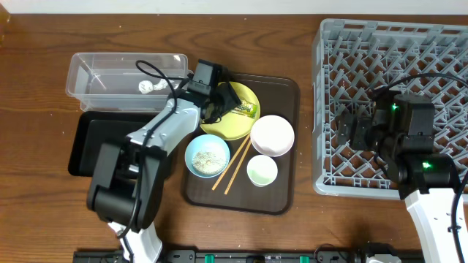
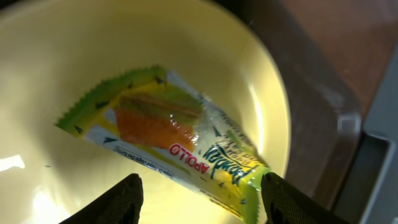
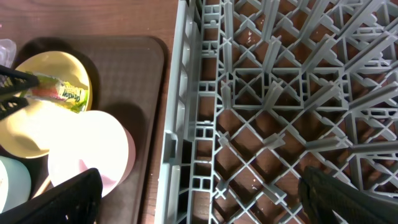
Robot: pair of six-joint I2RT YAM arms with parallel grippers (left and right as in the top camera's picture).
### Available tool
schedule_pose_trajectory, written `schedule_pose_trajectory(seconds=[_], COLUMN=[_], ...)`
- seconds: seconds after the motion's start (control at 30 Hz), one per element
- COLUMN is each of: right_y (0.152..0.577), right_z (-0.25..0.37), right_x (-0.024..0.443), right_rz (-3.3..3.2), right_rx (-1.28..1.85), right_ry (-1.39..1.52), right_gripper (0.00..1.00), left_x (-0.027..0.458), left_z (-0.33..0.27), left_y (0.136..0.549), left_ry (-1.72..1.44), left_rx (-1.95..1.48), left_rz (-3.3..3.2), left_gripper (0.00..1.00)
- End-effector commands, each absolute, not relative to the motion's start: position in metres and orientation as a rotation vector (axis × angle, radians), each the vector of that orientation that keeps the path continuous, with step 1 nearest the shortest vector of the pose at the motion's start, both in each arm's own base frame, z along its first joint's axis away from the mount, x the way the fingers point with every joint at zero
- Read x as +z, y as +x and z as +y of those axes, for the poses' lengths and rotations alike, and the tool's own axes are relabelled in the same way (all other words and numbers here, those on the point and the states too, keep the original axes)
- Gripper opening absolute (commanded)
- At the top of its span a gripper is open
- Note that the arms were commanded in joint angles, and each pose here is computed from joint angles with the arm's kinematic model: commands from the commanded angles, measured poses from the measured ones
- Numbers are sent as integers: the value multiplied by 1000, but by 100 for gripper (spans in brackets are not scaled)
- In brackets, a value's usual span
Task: Sort waste into correct bins and load items into the dishwasher rack
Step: 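Reach left gripper back to the plate and grasp the snack wrapper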
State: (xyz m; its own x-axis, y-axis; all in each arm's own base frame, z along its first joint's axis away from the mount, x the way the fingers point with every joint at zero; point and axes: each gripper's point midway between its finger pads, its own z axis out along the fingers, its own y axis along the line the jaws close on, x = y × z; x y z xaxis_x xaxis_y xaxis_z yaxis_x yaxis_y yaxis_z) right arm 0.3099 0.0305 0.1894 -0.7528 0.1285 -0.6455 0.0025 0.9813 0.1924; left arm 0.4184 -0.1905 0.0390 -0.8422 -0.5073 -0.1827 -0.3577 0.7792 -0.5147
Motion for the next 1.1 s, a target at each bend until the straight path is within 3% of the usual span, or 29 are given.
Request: schedule_pose_trajectory(seconds=[0.0, 0.3, 0.4, 1.07], right_y=[313, 313, 313, 313], right_z=[30, 30, 30, 30], right_x=[201, 201, 201, 201], right_rz=[2386, 2386, 2386, 2386], right_rx=[247, 247, 247, 247], right_ry=[104, 104, 103, 104], right_gripper=[99, 99, 99, 99], left_x=[18, 3, -4, -7], left_z=[-195, -208, -208, -199], left_y=[408, 408, 407, 410], left_ry=[-758, -729, -735, -751], left_rx=[-673, -681, -670, -601], left_rz=[2704, 2718, 2729, 2711], left_gripper=[64, 63, 50, 10])
